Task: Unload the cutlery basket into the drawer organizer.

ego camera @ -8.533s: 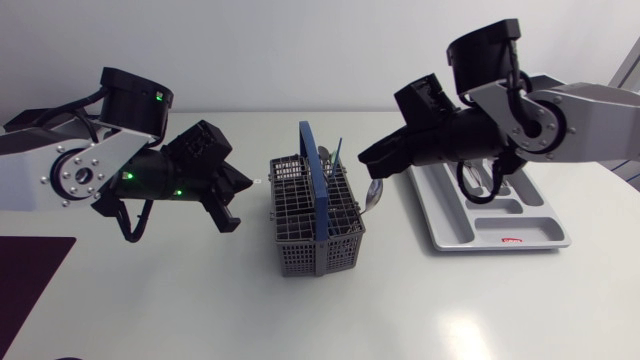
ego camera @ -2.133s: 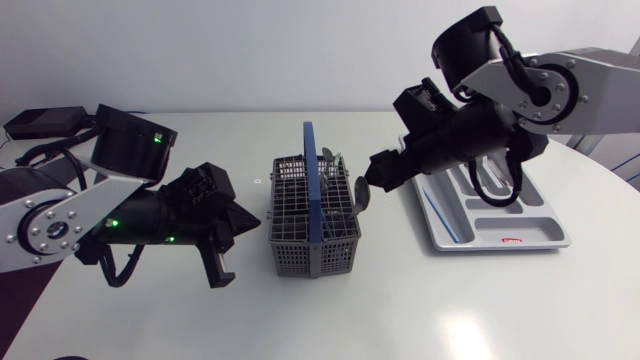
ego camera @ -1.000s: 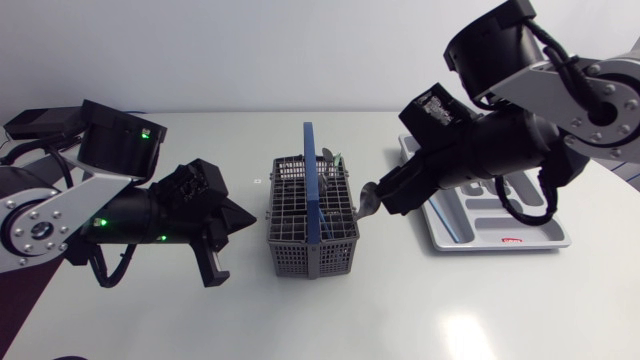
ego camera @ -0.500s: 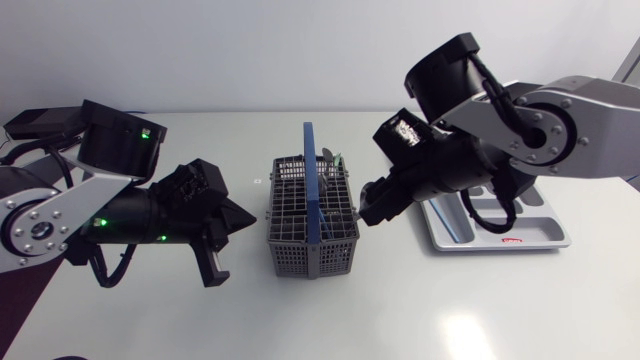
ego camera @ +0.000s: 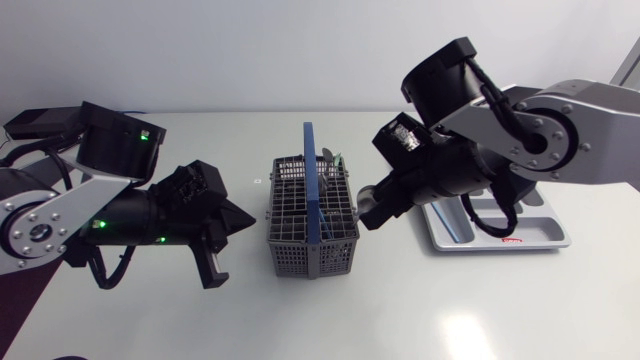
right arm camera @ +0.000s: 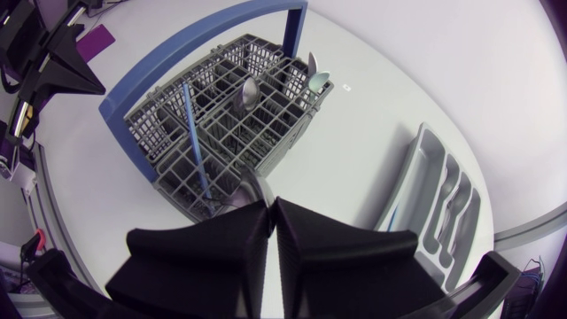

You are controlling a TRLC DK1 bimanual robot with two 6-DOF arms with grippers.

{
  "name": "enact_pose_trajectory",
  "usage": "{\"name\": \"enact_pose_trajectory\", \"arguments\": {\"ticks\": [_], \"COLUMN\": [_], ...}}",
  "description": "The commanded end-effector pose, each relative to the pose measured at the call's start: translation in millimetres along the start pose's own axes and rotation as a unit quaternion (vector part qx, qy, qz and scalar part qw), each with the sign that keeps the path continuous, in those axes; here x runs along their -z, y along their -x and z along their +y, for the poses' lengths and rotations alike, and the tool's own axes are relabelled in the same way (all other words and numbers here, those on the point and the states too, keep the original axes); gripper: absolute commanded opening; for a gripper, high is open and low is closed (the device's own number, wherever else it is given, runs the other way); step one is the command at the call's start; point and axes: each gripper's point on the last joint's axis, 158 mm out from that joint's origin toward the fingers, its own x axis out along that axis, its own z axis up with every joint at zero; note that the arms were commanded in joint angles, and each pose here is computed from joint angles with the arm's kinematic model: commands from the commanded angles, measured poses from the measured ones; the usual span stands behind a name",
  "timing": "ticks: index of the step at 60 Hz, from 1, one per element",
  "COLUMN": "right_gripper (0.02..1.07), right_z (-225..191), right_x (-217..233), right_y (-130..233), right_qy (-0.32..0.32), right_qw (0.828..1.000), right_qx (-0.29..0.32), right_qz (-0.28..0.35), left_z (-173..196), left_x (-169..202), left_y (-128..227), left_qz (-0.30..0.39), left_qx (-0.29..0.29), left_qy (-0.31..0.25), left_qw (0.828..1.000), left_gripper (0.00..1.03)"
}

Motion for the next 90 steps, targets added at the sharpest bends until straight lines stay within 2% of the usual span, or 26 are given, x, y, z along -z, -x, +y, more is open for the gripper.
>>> {"name": "enact_pose_trajectory", "arguments": {"ticks": [1, 23, 55, 74, 90], "right_gripper": [0.08, 0.08, 0.08, 0.08, 0.08], "right_z": [0, -7, -13, -10, -10], "right_x": [-10, -35, -62, -71, -83], "right_y": [17, 58, 92, 107, 137], "right_qy": [-0.001, 0.023, 0.115, 0.146, 0.144], "right_qw": [1.0, 0.997, 0.979, 0.97, 0.967], "right_qx": [0.009, 0.058, 0.158, 0.18, 0.181], "right_qz": [-0.019, -0.053, -0.059, -0.072, -0.109], "left_z": [-6, -8, -5, -5, -5], "left_x": [8, 7, 3, 1, 2], "left_y": [0, 0, 6, 6, 3], "left_qz": [0.007, 0.006, 0.005, 0.005, 0.006], "left_qx": [0.005, 0.006, -0.001, -0.003, -0.001], "left_qy": [-0.005, -0.004, -0.006, -0.008, -0.009], "left_qw": [1.0, 1.0, 1.0, 1.0, 1.0], "left_gripper": [0.18, 0.18, 0.18, 0.18, 0.18]}}
